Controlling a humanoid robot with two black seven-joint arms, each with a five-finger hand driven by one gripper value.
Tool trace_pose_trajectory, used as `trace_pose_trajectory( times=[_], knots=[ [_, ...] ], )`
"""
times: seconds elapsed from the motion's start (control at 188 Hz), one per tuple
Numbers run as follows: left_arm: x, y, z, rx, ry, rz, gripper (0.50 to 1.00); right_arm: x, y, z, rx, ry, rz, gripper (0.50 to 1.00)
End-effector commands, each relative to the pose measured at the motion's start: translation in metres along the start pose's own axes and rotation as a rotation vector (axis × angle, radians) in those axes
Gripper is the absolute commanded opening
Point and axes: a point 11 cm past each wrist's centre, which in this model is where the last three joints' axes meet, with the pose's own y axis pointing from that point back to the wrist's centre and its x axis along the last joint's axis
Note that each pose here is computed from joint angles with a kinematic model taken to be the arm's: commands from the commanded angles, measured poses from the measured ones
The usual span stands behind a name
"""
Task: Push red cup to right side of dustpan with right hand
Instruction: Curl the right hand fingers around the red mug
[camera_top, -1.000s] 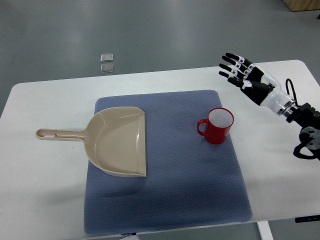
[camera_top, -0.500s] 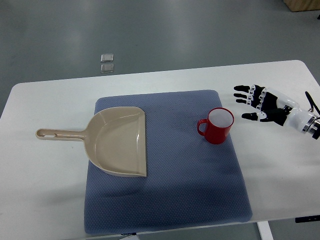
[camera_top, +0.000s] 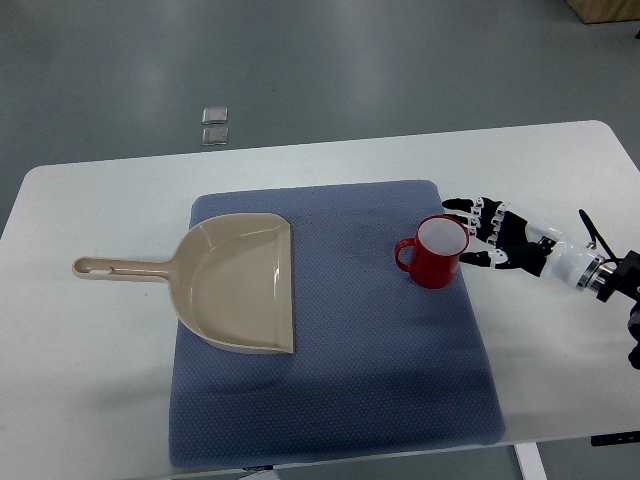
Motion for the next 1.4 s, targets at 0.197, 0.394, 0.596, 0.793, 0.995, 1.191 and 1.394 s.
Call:
trace_pose_trajectory(
  times=[0.197,0.394,0.596,0.793,0.995,1.191,1.394],
  knots=[
    [-0.001,0.000,0.000,0.000,0.000,-0.001,1.000,-0.011,-0.004,0.013,-0.010,-0.025,-0.013,0.934],
    [-0.001,0.000,0.000,0.000,0.000,-0.001,1.000,-0.021,-0.011,0.019,-0.004,-0.048,-0.028,0.934],
    [-0.001,0.000,0.000,0.000,0.000,-0.001,1.000,-0.028,-0.018,0.021,0.006,-0.062,-0.041,0.934],
    [-0.001,0.000,0.000,0.000,0.000,-0.001,1.000,-0.035,-0.024,0.023,0.013,-0.075,-0.052,0.934],
    [-0.001,0.000,0.000,0.000,0.000,-0.001,1.000,-0.043,-0.031,0.024,0.025,-0.090,-0.065,0.934],
    [0.000,0.000,0.000,0.000,-0.002,-0.001,1.000,-0.051,-0.037,0.026,0.033,-0.104,-0.079,0.934],
    [0.000,0.000,0.000,0.000,-0.002,-0.001,1.000,-0.059,-0.043,0.030,0.036,-0.121,-0.089,0.934]
  ],
)
